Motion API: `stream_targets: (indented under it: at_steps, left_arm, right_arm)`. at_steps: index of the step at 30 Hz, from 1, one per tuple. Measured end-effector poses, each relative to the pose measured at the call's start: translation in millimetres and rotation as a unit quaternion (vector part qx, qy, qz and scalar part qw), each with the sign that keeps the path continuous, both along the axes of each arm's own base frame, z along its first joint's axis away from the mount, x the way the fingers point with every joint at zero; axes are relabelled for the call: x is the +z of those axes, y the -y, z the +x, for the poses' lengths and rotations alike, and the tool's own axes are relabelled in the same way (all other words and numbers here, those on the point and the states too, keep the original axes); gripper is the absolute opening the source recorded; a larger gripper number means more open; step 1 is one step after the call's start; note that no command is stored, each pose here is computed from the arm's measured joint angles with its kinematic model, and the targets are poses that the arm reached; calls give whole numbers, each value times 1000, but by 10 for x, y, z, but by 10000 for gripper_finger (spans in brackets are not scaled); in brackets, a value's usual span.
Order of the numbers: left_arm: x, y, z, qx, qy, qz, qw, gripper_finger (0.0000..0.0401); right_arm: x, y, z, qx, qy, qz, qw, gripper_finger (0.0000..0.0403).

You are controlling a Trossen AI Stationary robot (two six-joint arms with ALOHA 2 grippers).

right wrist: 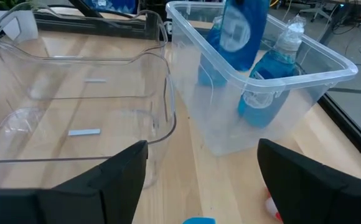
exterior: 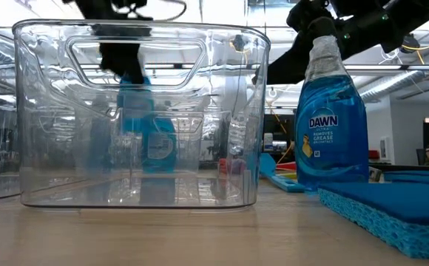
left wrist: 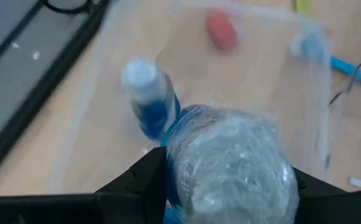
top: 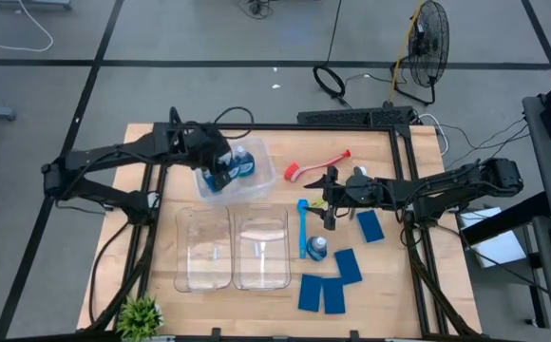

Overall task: Pick & Place Kitchen Sink Supplies
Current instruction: Put the blue dishwashing liquid bottle into the white transparent bin

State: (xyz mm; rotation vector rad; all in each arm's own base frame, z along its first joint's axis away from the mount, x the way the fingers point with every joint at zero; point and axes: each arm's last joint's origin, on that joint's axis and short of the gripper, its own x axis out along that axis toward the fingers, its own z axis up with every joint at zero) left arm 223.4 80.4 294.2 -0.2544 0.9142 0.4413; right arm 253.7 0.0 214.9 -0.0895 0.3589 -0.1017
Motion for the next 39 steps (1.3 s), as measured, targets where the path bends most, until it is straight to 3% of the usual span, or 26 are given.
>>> stream_targets:
  at_steps: [4, 9, 15, 23, 32, 39]
  left_arm:
    - [-305, -34, -57, 13, -23, -26, 999, 173]
    - [-540, -85, -72, 12, 1, -48, 999, 173]
    - [-636, -117, -78, 14, 22, -45, 999, 173]
    - [-756, -118, -82, 42, -10, -71, 997, 173]
    - [-763, -109, -39, 31, -3, -64, 997, 315]
    - [-592, -118, -16, 22, 5, -54, 998, 361]
  right_arm:
    - [0, 0, 0, 0, 0, 0, 1000, 288]
    - [0, 0, 0, 0, 0, 0, 1000, 288]
    - [0, 0, 0, 0, 0, 0, 1000, 288]
    - [0, -1, 0, 0, 0, 0, 1000, 288]
    - [1, -1, 0, 0, 0, 0, 1000, 288]
    - [10, -1, -5, 0, 2, -1, 1000, 288]
